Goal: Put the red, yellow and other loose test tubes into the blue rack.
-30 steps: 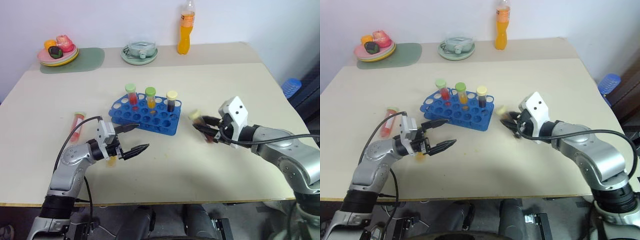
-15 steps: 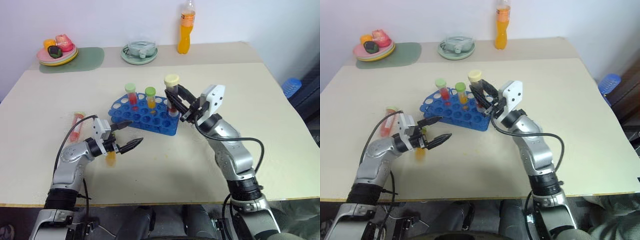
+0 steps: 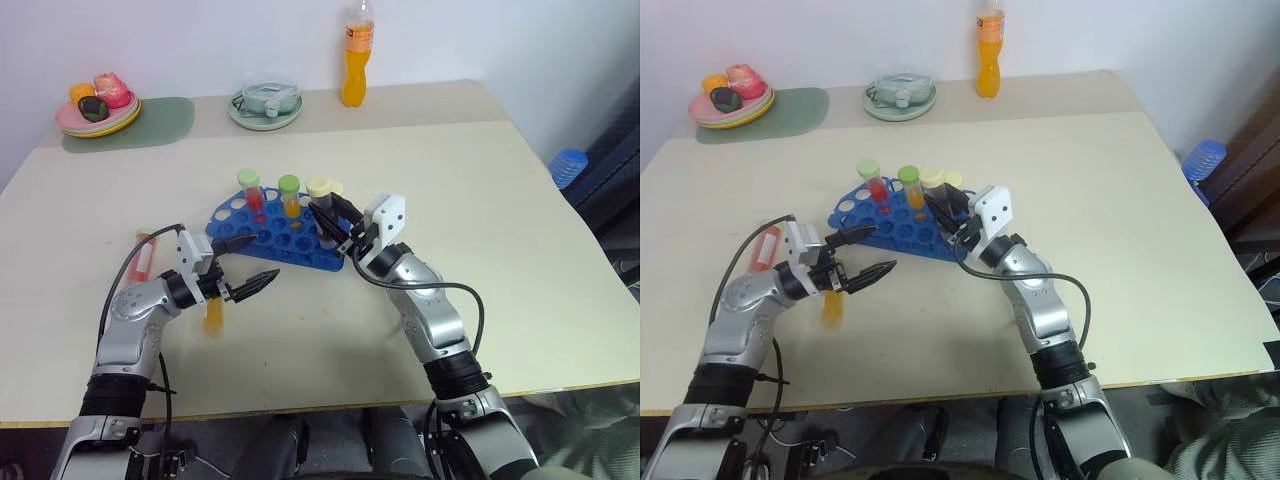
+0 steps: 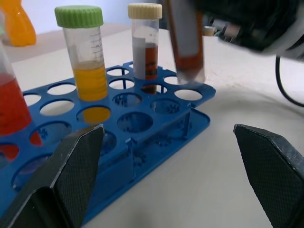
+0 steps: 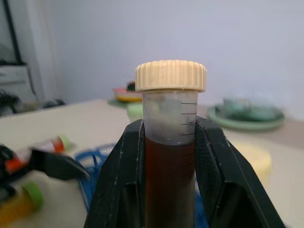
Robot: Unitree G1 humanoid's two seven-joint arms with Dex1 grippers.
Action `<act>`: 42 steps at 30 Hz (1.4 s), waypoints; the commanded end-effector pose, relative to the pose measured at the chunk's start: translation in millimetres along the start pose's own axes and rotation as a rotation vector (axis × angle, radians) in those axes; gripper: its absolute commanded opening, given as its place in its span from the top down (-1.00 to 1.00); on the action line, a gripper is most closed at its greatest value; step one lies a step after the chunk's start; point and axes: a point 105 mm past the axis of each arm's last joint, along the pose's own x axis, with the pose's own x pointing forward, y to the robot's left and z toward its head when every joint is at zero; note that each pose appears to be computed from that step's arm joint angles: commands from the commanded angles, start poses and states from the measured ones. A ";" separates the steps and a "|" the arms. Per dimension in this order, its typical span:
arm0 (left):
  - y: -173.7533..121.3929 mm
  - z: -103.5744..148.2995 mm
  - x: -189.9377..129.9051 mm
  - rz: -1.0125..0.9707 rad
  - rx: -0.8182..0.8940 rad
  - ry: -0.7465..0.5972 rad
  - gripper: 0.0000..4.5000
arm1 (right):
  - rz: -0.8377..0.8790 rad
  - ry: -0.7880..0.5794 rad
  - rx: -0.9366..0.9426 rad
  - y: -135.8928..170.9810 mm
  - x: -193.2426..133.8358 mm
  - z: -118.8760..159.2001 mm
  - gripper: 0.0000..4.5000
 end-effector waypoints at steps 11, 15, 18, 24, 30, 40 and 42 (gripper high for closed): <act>0.8 19.1 -10.1 -0.018 0.061 -0.034 -1.00 | 0.020 -0.041 -0.009 9.4 3.1 -6.9 0.65; 0.6 19.7 -9.2 -0.018 0.058 -0.041 -1.00 | 0.007 -0.039 -0.006 10.5 2.4 -13.1 0.65; 0.0 20.2 -8.4 -0.014 0.050 -0.051 -1.00 | -0.014 -0.045 0.003 10.1 1.5 -19.0 0.65; 0.0 20.4 -8.6 -0.005 0.043 -0.057 -1.00 | -0.026 -0.069 0.010 10.5 -8.2 -25.5 -0.20; 2.3 21.7 -7.6 0.013 0.027 -0.068 -1.00 | -0.068 -0.046 -0.123 0.6 -19.5 -24.4 -0.97; 0.5 24.2 -6.6 0.022 -0.020 -0.075 -1.00 | -0.027 0.096 -0.231 -9.1 -57.5 -0.3 -0.97; -0.4 23.3 -6.1 0.019 -0.027 -0.076 -1.00 | -0.040 0.132 -0.258 -11.3 -64.3 6.2 -0.97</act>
